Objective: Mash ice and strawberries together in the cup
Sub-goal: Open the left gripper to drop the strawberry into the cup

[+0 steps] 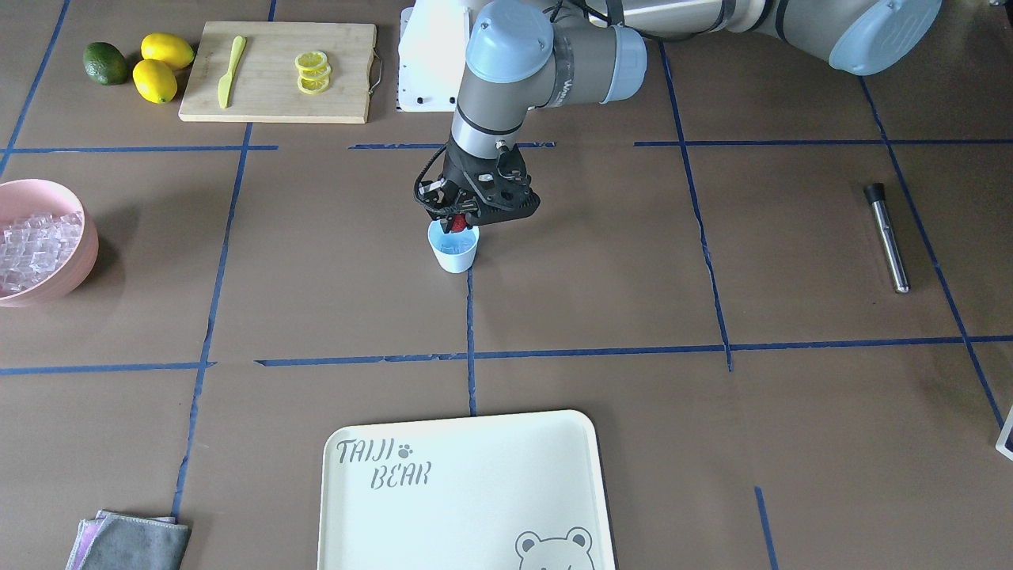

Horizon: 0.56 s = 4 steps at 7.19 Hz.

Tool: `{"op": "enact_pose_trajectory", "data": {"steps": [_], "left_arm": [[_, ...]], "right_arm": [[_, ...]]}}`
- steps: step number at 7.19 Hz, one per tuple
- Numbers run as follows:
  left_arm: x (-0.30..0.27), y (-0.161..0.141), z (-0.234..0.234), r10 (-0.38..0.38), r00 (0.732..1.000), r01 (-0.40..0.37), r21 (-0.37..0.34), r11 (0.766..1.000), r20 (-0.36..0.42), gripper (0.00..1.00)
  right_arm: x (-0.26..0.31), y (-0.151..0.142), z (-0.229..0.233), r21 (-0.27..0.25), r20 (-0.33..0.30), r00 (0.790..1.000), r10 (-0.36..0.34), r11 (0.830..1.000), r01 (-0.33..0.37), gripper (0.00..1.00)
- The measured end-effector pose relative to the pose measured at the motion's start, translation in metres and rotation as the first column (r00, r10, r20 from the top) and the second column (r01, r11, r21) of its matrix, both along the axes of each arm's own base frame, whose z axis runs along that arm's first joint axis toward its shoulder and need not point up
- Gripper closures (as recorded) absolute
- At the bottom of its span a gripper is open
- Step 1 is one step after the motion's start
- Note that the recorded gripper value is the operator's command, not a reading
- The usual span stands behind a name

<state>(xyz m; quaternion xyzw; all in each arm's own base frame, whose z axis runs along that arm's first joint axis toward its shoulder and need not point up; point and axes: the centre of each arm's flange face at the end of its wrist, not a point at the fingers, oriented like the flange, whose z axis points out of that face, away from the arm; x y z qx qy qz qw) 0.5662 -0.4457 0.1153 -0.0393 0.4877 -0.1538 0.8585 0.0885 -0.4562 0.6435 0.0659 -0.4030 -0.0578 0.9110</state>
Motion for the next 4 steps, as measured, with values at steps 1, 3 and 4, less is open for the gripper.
{"op": "enact_pose_trajectory", "data": {"steps": [1,3,4], "left_arm": [[0.0006,-0.0003,-0.0012,0.001,1.0,-0.001,0.003,1.0,0.0,0.04],[0.0006,-0.0004,-0.0024,0.018,1.0,-0.018,0.031,0.999,0.002,0.0],[0.0003,-0.0002,-0.0026,0.023,1.0,-0.024,0.041,0.999,0.002,0.0]], "right_arm": [[0.0001,-0.0015,-0.0017,0.003,0.0,1.0,0.0,1.0,0.0,0.01],[0.0002,-0.0037,-0.0042,0.007,0.0,1.0,0.002,1.0,-0.002,0.01],[0.0002,-0.004,-0.0047,0.008,0.0,1.0,0.003,1.0,-0.003,0.01]]}}
